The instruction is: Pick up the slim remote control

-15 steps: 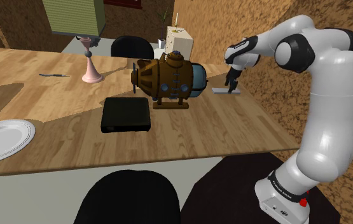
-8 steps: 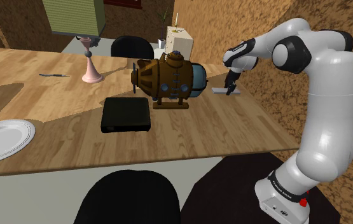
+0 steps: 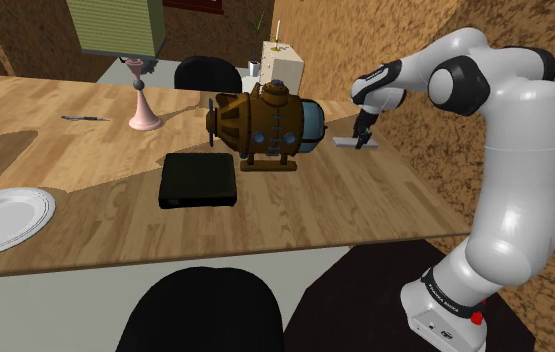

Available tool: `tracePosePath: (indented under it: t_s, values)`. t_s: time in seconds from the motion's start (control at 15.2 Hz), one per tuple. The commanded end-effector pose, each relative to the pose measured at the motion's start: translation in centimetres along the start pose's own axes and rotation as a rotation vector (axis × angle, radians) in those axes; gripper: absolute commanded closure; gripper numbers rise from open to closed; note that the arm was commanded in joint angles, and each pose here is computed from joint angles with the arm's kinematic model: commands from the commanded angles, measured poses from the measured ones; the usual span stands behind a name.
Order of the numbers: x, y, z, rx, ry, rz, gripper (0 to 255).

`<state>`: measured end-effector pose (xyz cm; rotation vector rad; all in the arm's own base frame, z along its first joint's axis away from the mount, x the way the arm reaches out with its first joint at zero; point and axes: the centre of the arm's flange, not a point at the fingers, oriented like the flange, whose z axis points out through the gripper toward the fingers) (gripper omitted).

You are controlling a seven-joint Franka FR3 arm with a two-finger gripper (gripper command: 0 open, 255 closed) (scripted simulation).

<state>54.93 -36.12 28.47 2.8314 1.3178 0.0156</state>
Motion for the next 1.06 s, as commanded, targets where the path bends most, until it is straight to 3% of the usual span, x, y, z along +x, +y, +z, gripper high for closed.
tracePosePath:
  t_s: [0.0,0.99]
  values:
    - [0.0,0.0,-0.7,0.001,0.000,0.000,255]
    - [0.0,0.1,-7.7,0.001,0.000,0.000,255]
